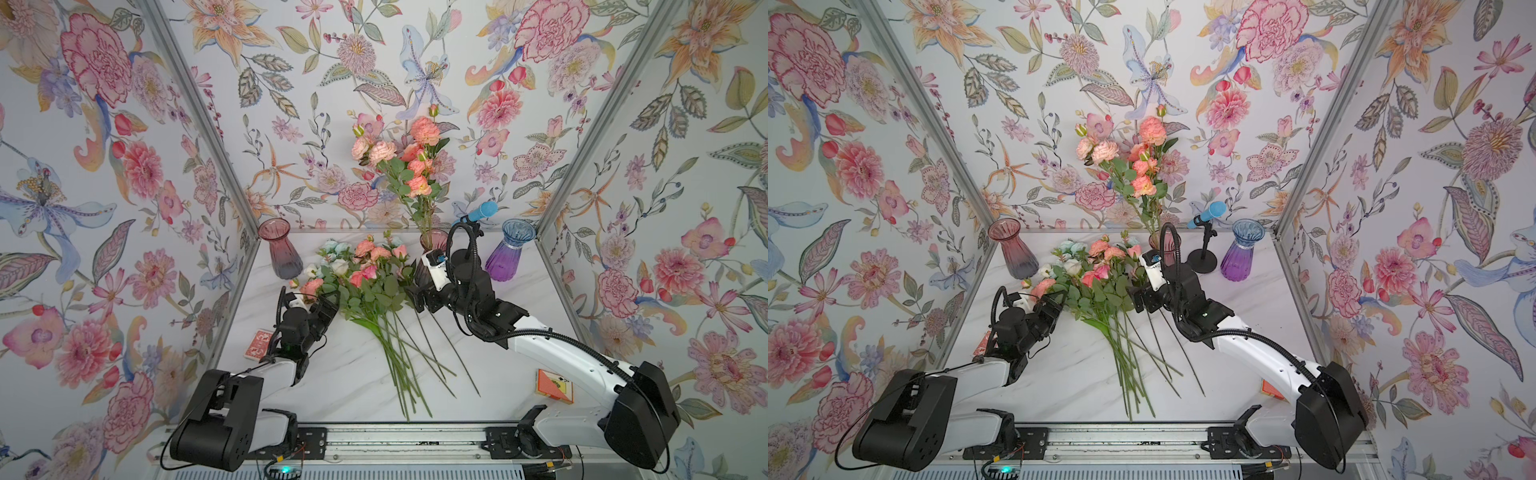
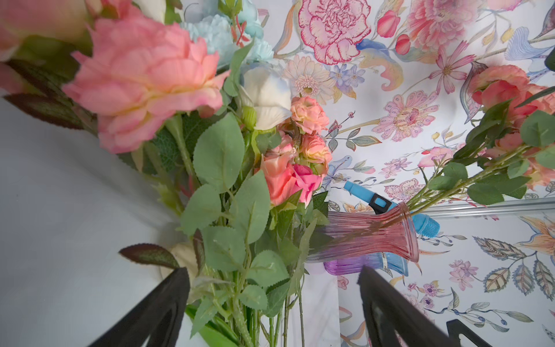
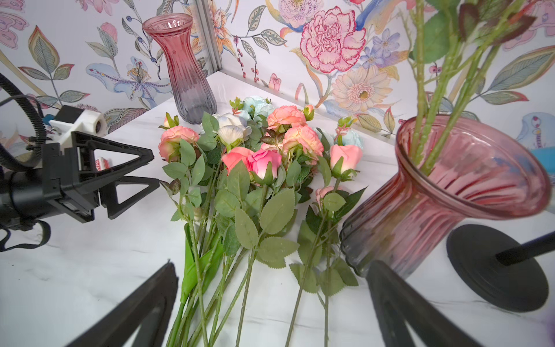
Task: Place the pink flowers into the vase
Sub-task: Pick up the flower at the center of the board.
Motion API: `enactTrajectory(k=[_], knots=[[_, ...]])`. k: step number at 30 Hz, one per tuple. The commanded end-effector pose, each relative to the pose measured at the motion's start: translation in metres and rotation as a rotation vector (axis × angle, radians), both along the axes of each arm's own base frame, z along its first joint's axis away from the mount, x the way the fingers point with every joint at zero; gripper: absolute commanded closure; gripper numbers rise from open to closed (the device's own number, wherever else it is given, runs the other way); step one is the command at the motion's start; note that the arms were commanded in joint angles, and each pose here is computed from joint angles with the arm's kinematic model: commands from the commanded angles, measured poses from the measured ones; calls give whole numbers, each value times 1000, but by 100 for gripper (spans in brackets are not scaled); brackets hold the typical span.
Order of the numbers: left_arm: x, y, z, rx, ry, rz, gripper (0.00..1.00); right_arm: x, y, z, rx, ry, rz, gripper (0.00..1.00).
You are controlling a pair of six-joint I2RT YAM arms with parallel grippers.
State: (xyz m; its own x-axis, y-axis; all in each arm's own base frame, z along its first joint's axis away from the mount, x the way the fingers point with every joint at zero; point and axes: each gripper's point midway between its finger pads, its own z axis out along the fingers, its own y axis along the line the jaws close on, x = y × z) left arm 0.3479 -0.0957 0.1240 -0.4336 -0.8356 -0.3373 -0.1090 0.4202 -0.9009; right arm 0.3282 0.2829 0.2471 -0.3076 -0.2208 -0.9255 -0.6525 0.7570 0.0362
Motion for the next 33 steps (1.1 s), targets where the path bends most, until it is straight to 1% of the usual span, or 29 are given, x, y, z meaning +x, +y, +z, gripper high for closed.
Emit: enactTrajectory(k=[1, 4, 7, 12, 19, 21, 25, 27, 28, 31, 33], knots=[[-8, 3, -12, 60, 51, -23, 8, 1, 4, -7, 5, -4, 7, 1], [-8, 0, -17, 58, 67, -40, 8, 1, 6, -8, 11, 1, 8, 1], [-5, -2, -24, 20, 74, -41, 9, 1, 5, -6, 13, -2, 6, 1], [6, -5, -30, -13, 75, -42, 9, 0, 0, -4, 5, -12, -5, 0], [32, -6, -28, -7, 49, -35, 19, 1, 0, -5, 2, -9, -6, 1], [38, -7, -36, -6, 66, -37, 22, 1, 0, -5, 0, -9, -6, 1], [49, -9, -39, -7, 62, -41, 33, 3, 1, -4, 0, -11, -6, 1], [52, -10, -40, -7, 63, -43, 42, 4, 1, -3, -1, -13, -7, 1], [53, -10, -40, -3, 61, -42, 49, 4, 1, -3, -2, -12, -6, 1], [54, -8, -39, 5, 58, -40, 64, 6, 1, -3, -1, -12, -6, 1], [55, -8, -35, 13, 48, -42, 72, 7, 2, -4, -2, -7, 0, 1]])
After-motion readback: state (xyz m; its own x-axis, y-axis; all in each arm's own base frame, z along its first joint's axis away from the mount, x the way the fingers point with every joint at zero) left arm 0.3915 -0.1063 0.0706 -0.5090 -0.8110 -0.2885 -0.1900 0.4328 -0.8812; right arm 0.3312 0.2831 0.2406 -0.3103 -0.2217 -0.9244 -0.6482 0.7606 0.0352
